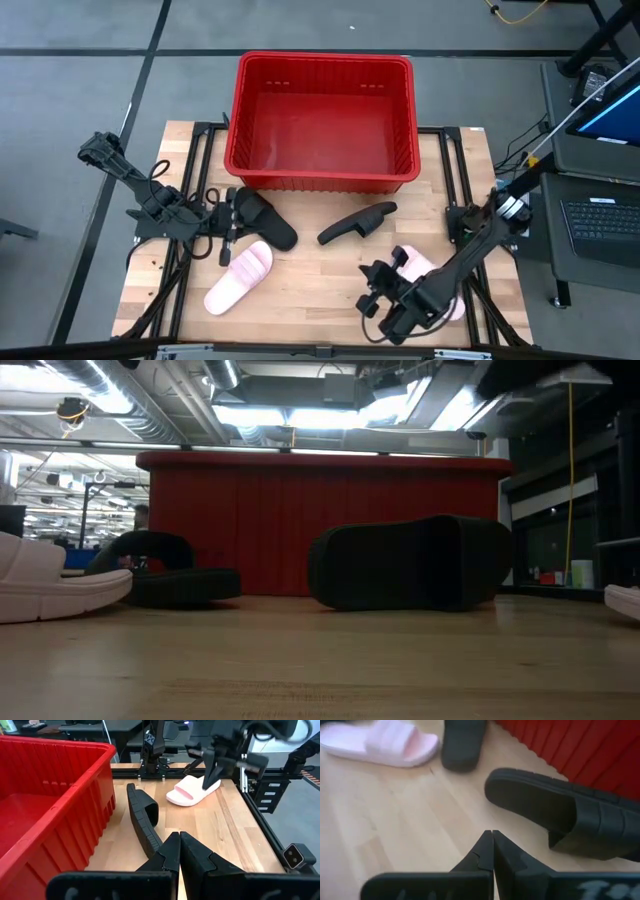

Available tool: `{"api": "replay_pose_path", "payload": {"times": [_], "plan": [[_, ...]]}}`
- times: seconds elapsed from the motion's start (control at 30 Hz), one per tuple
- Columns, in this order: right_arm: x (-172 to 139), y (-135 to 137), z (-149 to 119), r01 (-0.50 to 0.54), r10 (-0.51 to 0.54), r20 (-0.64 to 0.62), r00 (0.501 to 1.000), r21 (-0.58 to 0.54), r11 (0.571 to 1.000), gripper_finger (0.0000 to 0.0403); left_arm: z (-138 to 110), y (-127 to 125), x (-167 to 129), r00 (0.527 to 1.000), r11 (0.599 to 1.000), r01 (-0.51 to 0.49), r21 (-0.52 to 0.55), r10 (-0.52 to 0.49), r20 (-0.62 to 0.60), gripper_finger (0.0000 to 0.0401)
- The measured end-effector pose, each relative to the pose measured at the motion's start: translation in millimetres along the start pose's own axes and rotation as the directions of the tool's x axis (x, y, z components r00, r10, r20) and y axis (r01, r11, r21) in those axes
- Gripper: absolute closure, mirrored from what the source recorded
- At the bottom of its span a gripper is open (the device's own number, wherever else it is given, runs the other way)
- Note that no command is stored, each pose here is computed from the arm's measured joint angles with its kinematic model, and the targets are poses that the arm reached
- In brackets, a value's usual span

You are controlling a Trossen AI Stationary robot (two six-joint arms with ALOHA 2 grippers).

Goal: Pick and place slides into bin
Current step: Put the right black slide into the red bin

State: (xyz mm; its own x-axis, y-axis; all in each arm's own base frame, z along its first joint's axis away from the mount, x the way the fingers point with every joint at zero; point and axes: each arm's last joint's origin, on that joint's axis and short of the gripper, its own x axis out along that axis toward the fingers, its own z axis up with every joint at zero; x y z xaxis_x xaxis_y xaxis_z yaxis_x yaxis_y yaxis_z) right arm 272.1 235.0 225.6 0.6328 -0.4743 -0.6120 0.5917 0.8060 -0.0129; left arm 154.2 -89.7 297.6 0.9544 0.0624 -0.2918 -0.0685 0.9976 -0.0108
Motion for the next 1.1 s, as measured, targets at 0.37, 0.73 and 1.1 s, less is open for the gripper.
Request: {"api": "replay_pose_path", "payload": {"times": [0.37,0.73,1.1], "plan": [[23.7,0.4,-13.1,0.105,-0.103,-0.016,0.995,0.196,0.975,0.0401,-0.5,-0.7,0.0,1.000,0.998,0.025,0.057,-0.025,-0.009,0.0397],[34.1,-4.4,-6.7,0.145,-0.133,-0.076,0.988,0.202,0.969,0.0342,-0.4,-0.7,0.0,1.000,0.989,0.026,0.143,-0.025,-0.008,0.0397],[48.6,-13.2,3.9,0.206,-0.192,-0.087,0.977,0.207,0.956,0.0215,-4.5,0.4,-0.1,0.999,0.986,0.022,0.167,-0.015,-0.044,0.0397]]}}
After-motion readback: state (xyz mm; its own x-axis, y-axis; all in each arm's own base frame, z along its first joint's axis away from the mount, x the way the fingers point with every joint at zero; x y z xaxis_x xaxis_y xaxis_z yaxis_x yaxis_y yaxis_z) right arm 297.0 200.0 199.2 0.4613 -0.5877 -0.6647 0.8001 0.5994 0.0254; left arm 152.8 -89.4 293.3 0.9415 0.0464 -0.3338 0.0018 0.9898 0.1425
